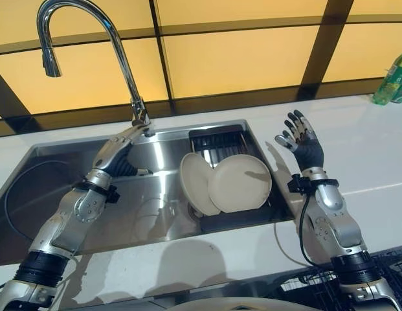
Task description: Pick up plates and place into dishwasher.
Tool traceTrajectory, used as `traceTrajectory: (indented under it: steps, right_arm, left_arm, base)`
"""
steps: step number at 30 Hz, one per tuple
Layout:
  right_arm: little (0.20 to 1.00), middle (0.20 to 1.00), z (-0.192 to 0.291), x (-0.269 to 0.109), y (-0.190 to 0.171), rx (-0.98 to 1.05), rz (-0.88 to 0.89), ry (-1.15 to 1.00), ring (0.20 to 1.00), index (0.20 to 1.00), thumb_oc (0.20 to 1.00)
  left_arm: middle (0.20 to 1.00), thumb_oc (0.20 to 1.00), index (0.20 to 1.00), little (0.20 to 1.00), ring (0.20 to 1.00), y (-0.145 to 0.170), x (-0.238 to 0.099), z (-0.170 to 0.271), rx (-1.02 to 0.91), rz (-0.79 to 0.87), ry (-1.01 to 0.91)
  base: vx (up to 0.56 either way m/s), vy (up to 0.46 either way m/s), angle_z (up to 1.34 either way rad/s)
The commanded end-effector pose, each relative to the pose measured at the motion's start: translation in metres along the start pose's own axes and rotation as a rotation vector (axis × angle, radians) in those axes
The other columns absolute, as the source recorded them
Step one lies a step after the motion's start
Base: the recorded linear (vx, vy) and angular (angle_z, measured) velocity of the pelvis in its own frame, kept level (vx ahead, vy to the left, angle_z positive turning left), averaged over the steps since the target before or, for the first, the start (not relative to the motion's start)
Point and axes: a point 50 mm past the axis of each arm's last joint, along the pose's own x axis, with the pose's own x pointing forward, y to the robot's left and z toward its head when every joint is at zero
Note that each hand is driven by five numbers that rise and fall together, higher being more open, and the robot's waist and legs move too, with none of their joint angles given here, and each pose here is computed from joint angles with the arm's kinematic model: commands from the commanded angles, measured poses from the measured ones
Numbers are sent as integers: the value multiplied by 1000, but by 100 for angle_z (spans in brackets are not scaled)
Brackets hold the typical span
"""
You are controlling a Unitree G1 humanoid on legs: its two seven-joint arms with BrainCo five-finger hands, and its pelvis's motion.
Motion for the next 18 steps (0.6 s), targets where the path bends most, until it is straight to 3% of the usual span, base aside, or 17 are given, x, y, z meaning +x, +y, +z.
traceTrajectory:
  steps: [1, 9, 18]
  right_arm:
    - [1000, 1000, 29, 9, 0, 15, 31, -145, 1000, 1000, 1000]
    - [1000, 1000, 27, 9, -1, 11, 34, -138, 1000, 1000, 1000]
    - [1000, 1000, 28, 10, -2, 16, 31, -132, 1000, 1000, 1000]
  left_arm:
    - [1000, 1000, 1000, 1000, 1000, 36, 22, 6, 197, 69, -159]
    - [1000, 1000, 1000, 1000, 1000, 43, 23, 26, 317, 139, -362]
    - [1000, 1000, 1000, 1000, 1000, 37, 17, 53, 409, 75, -626]
  base:
    - [4, 30, -8]
    - [2, 10, -2]
    - [9, 4, -6]
